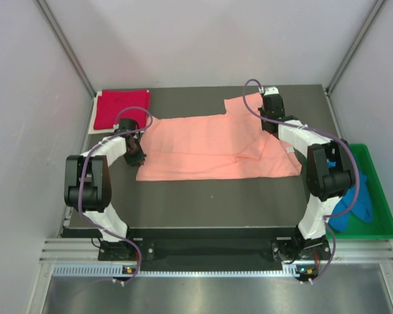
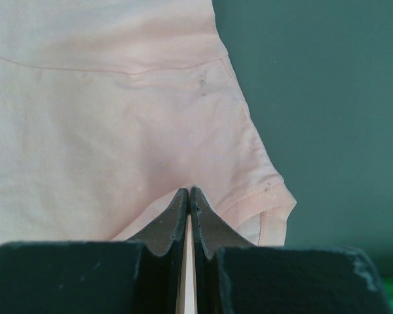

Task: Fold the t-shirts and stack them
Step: Fold the tshirt

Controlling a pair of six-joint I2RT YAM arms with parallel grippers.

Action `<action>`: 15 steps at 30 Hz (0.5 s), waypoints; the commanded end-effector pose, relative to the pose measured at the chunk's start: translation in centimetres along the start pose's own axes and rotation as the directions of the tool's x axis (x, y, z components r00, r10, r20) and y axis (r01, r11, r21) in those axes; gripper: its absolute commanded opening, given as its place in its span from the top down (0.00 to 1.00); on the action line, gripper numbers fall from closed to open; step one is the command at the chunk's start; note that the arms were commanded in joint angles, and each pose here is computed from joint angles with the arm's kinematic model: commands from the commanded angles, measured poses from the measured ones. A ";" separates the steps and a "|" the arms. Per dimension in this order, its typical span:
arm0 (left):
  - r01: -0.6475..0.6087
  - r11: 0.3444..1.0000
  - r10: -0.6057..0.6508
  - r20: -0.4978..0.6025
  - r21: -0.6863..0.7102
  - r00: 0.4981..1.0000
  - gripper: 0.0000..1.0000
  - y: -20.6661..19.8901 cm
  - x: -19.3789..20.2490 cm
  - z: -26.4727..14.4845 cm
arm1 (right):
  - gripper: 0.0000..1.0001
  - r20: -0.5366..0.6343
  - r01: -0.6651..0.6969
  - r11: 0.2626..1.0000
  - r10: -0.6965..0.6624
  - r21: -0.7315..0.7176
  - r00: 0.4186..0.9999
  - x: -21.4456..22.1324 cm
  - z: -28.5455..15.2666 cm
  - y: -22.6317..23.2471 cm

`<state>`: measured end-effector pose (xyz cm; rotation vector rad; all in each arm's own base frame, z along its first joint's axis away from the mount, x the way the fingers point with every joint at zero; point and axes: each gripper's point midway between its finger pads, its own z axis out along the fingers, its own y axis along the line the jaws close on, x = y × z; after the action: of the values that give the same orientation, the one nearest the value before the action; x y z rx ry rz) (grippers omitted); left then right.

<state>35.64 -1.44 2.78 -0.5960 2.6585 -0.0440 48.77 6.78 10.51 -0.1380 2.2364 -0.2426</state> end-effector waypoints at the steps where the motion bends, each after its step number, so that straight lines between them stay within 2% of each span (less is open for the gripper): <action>1: 0.005 1.000 -0.006 0.044 0.030 0.999 0.79 -0.6 -1.5 -1.8 | 1.00 0.071 -0.031 1.000 0.031 -0.001 0.997 -2.9 -1.2 0.0; 15: -0.014 1.000 0.013 0.057 0.014 0.998 0.78 -1.0 -2.1 -2.5 | 1.00 0.061 -0.027 1.000 0.027 -0.002 0.998 -2.7 -1.1 0.1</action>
<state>35.74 -1.65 3.28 -0.5880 2.6649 -0.0421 48.64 6.77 10.40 -0.1336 2.2433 -0.2415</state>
